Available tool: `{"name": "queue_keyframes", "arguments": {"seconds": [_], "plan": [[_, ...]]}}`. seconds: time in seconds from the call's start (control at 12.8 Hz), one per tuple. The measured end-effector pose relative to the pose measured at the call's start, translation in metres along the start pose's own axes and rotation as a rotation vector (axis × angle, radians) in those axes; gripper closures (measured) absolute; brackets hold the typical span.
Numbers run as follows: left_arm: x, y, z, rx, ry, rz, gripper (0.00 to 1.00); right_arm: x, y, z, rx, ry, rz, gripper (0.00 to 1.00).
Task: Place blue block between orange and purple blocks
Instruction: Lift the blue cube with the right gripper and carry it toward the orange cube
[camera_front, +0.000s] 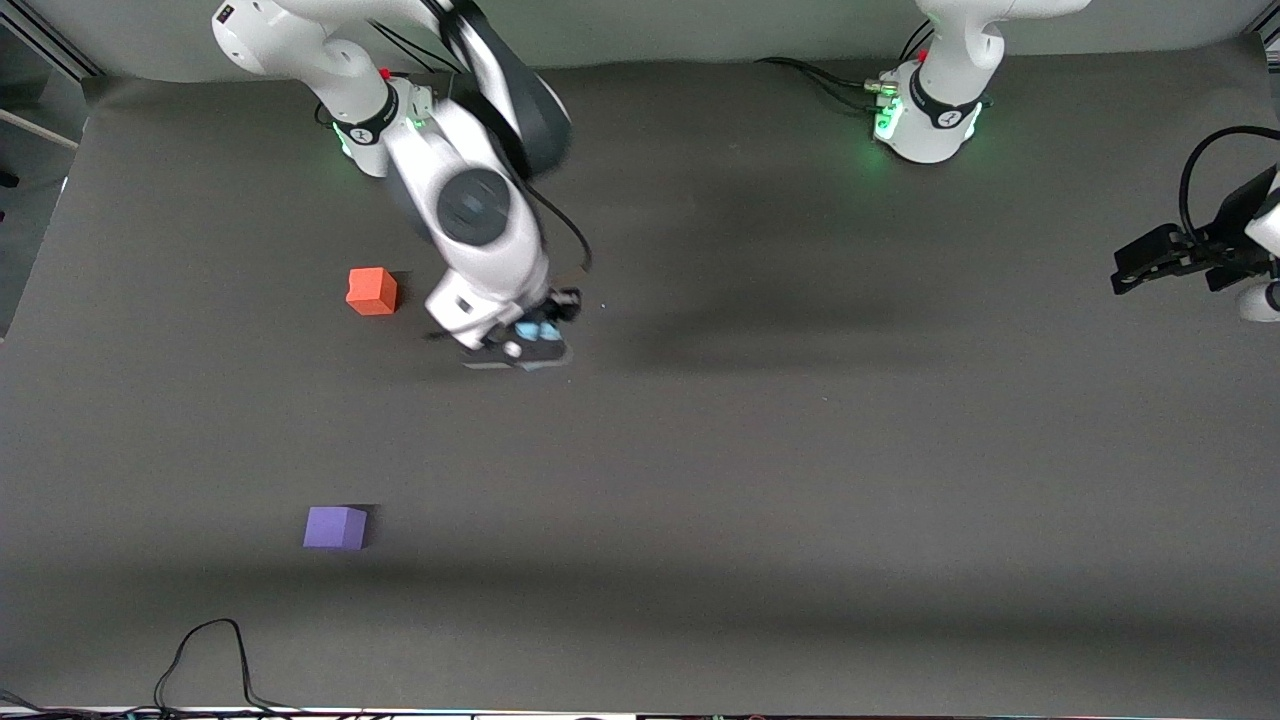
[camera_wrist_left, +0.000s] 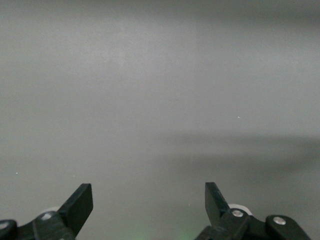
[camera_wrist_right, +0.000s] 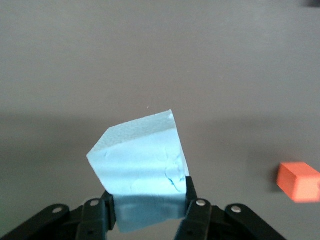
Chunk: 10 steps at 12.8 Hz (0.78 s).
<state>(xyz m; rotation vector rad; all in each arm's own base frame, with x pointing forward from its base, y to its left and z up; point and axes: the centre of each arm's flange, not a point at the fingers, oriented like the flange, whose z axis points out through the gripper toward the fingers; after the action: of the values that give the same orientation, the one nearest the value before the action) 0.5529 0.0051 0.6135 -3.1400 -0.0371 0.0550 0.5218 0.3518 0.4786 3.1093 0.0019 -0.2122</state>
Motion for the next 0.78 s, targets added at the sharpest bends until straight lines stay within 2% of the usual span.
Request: {"name": "queue_keyframes", "arguments": {"seconds": [0.16,0.31,0.55,0.7,0.78], "plan": [[0.000,-0.002,0.000,-0.003,0.001,-0.003,0.00,-0.014,0.040,-0.066,0.054,0.010,0.000,0.48],[-0.001,-0.002,-0.002,-0.005,0.003,-0.003,0.00,-0.018,0.079,-0.093,0.074,0.012,-0.005,0.48],[-0.001,-0.002,-0.002,-0.007,0.004,-0.002,0.00,-0.001,0.158,-0.086,0.070,-0.011,0.008,0.48],[-0.002,-0.002,-0.003,-0.008,0.005,-0.002,0.00,0.011,0.244,-0.071,0.023,-0.029,-0.007,0.48],[-0.002,-0.002,-0.003,-0.009,0.005,-0.002,0.00,0.013,0.290,-0.063,0.022,-0.040,-0.013,0.48]]}}
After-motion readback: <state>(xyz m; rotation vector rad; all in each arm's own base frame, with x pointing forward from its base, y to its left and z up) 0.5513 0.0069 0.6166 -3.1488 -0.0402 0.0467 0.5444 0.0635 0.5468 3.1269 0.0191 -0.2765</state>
